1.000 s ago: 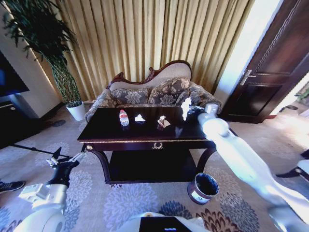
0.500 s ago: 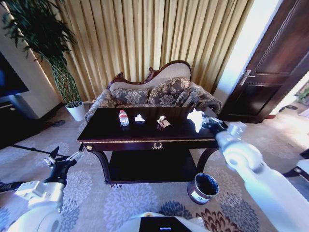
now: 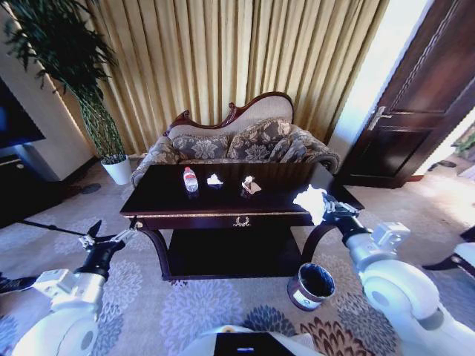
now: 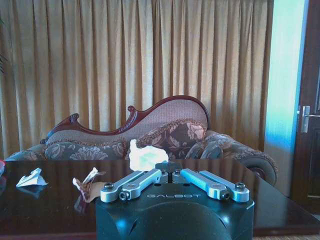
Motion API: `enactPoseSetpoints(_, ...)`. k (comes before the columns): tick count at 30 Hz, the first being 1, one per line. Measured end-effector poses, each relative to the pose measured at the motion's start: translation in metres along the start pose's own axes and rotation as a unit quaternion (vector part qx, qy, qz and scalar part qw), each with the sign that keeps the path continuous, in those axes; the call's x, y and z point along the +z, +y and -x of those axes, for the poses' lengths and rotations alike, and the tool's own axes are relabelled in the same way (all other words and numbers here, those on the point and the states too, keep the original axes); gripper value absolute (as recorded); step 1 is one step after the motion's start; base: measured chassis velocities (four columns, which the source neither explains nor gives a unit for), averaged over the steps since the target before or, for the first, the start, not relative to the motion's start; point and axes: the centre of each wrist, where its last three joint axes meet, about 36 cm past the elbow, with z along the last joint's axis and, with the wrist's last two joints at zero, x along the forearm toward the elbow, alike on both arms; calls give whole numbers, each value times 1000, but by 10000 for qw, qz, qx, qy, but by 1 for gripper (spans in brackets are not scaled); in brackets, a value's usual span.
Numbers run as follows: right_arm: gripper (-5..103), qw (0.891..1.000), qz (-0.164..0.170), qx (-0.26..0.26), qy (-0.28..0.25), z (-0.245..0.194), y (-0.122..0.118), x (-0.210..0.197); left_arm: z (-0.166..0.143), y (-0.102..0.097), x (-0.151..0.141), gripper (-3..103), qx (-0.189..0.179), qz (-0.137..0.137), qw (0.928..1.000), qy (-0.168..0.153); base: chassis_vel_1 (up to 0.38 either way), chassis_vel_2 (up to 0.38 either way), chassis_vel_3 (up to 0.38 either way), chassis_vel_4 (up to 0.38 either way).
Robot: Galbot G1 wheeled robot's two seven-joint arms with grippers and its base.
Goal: Move to the front of the table and place the trash on the table into the trash bin.
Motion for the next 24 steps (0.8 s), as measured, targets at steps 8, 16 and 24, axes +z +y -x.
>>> enactPoseSetpoints(8,0,9998,28,99,148,18,-3,20,0,-1,0,100,0,-9,10000,1,131,-123,-114,111)
enactPoseSetpoints(16,0,9915,-267,921,881,91,-63,113,-2,1,2,100,-39,-4,10000,40,-1,-2,0,2)
enactPoseSetpoints(24,0,9715,-529,1534,1728,137,-113,190,-5,2,4,100,-93,-13,9999,79,-15,10,8,-3)
